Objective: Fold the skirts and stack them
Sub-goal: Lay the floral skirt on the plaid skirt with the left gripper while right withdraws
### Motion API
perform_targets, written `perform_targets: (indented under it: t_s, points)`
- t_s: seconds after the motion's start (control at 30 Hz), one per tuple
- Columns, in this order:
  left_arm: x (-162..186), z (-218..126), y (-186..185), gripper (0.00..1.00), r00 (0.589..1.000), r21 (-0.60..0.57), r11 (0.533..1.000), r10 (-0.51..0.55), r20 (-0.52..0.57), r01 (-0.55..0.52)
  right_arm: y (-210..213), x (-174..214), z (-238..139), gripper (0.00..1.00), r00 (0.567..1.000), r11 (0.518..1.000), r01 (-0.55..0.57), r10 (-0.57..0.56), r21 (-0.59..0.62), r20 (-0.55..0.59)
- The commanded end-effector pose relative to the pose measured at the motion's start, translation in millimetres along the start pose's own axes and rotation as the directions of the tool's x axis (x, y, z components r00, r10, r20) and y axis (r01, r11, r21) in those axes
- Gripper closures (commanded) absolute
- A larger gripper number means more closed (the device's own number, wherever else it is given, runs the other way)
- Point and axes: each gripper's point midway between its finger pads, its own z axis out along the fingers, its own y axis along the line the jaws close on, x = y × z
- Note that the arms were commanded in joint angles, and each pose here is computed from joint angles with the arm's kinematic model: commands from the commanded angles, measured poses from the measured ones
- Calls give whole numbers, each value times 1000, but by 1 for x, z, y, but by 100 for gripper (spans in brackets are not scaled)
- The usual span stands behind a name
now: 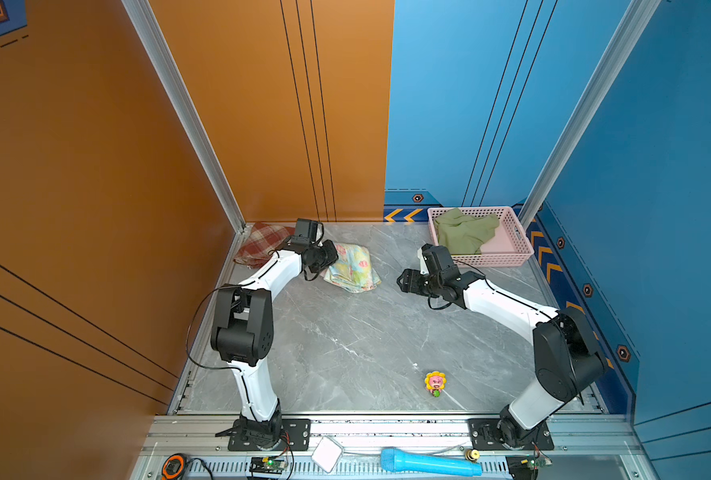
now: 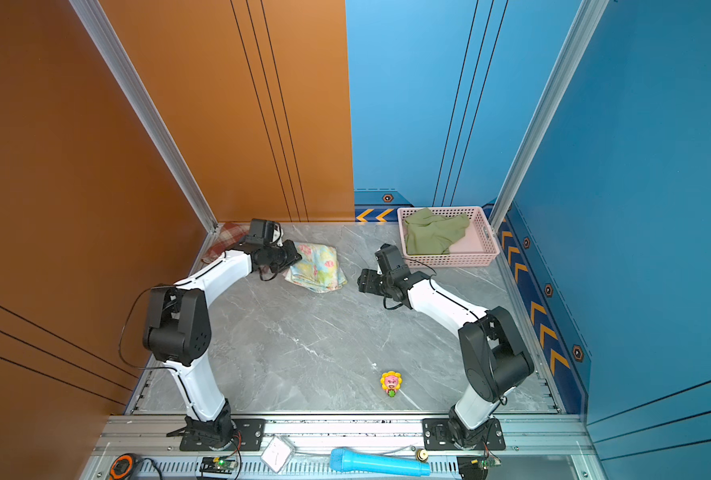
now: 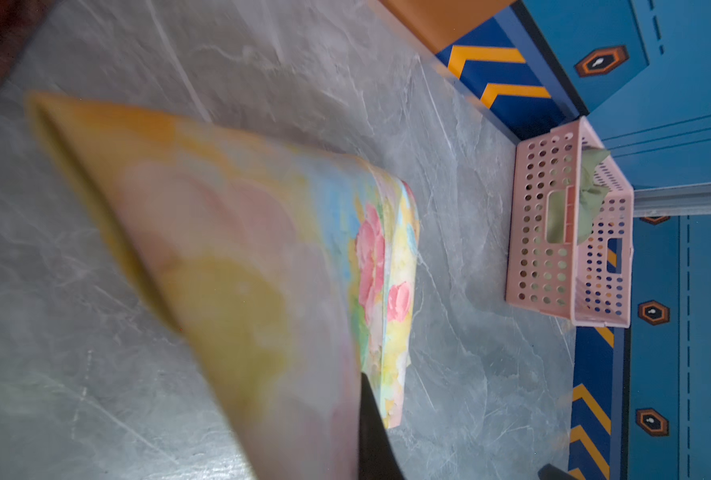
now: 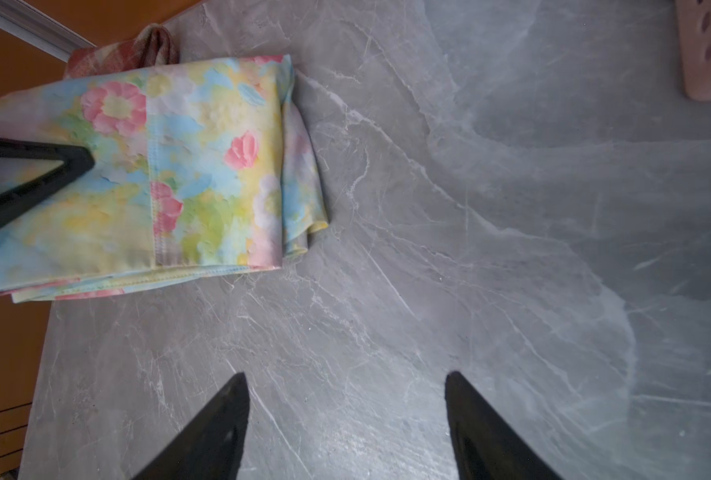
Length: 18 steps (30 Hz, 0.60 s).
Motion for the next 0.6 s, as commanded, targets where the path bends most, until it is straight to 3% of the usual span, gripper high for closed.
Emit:
perform_targets:
  t_s: [0.0,0.27,0.57]
  points:
    - [-36,-12,-7,100,997,10,1000,-20,78,19,-10,3,-4,25,1000,999,14,-13,48,-8]
    - [-119,-19,-5,100,972,101,989,-126,199,108,-22,9,-3,25,1000,996,7,-6,88,-9]
    - [-202,-28,-11,100,901,301,935,-286,326,188,-29,13,5,25,1000,994,-5,8,112,-23]
